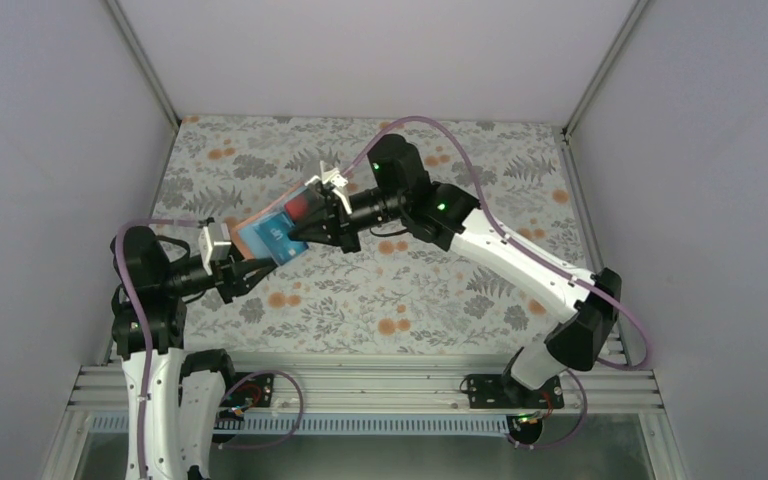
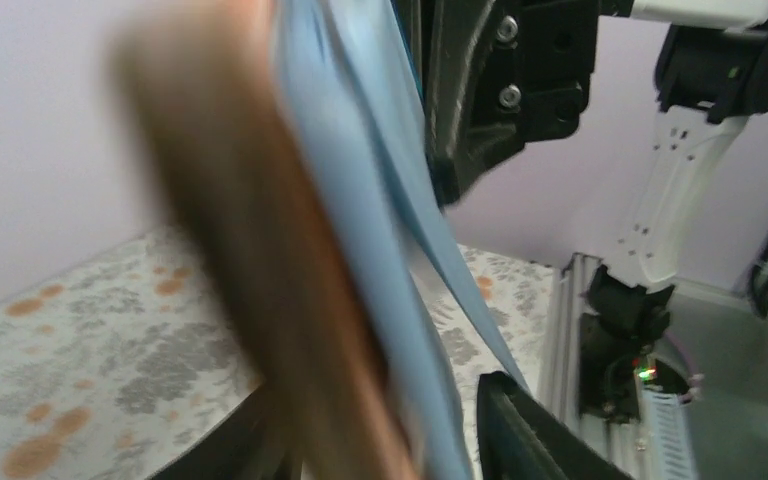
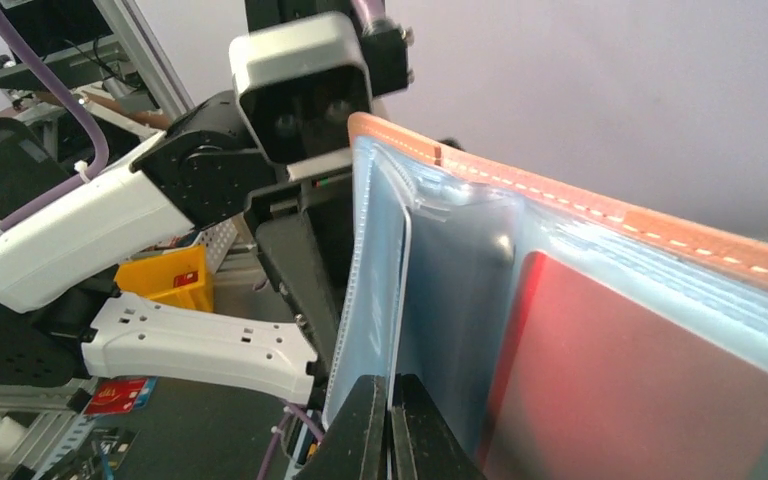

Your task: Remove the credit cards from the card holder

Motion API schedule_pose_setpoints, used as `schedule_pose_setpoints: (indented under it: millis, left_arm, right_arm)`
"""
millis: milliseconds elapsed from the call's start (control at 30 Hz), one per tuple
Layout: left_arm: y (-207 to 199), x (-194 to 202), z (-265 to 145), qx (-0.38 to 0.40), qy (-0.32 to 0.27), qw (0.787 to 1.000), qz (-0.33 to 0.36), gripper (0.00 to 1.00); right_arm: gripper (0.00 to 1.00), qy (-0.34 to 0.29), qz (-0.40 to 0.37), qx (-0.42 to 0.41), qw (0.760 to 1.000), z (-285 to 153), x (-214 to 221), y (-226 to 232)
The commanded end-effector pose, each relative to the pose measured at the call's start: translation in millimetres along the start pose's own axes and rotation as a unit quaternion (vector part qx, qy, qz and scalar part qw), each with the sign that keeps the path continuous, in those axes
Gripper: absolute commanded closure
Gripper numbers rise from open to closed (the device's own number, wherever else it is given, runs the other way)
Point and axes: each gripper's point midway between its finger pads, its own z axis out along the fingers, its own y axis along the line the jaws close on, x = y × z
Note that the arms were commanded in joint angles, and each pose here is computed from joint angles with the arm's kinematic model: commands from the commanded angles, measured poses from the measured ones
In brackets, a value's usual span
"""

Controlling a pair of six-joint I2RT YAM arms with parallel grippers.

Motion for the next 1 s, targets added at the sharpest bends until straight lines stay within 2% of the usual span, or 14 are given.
schedule_pose_setpoints:
  millis: [0, 133, 267, 367, 433, 500, 567, 667, 700, 833, 967]
  left_arm:
    - [-40.4, -13.9, -4.9, 0.09, -0.017, 0.994, 0.063, 0.5]
    - [-51.5, -13.5, -7.2, 0.114, -0.025, 0.99, 0.075, 0.4]
    - [-37.2, -18.3, -4.4, 0.078, -0.015, 0.995, 0.063, 0.4]
    - [-13.0, -21.1, -1.7, 0.019, -0.011, 1.0, 0.018, 0.5]
    - [-3.0, -21.5, -1.1, -0.002, -0.014, 1.0, 0.001, 0.61]
    - [-1.4, -19.8, -0.7, -0.002, -0.015, 1.0, -0.001, 0.79]
    - [-1.5, -18.3, -0.7, -0.004, -0.014, 1.0, 0.002, 0.96]
    - [-1.2, -16.8, -0.7, -0.004, -0.012, 1.0, -0.002, 0.98]
    - [-2.3, -17.5, -0.8, -0.002, -0.013, 1.0, 0.0, 0.98]
    - [-4.7, -16.6, -0.9, 0.003, -0.012, 1.0, 0.009, 0.98]
    - [-8.5, -17.5, -1.0, 0.013, -0.012, 1.0, 0.011, 0.98]
  right_arm:
    - [0.96, -0.033, -0.024, 0.068, 0.997, -19.2, -21.4, -19.7]
    - [0.96, -0.029, -0.026, 0.063, 0.997, -19.8, -19.4, -19.4]
    - [0.96, -0.01, -0.029, 0.024, 0.999, -3.8, -9.4, -9.0]
    - [0.96, 0.004, -0.04, 0.011, 0.999, 6.0, -3.2, -2.1]
    - [0.96, 0.003, -0.044, -0.002, 0.999, 7.0, -4.1, 3.0]
    - [0.96, 0.003, -0.049, -0.004, 0.999, 5.5, -4.6, 5.3]
    - [0.91, 0.006, -0.054, 0.008, 0.998, 3.7, -2.8, 3.4]
    - [0.76, 0.0, -0.054, 0.021, 0.998, -3.7, -3.7, 0.0]
    - [0.74, -0.007, -0.052, 0.029, 0.998, -8.4, -4.9, -3.3]
    - [0.75, -0.016, -0.039, 0.064, 0.997, -17.5, -2.2, -19.6]
    - [0.74, -0.018, -0.032, 0.049, 0.998, -15.1, -4.3, -17.2]
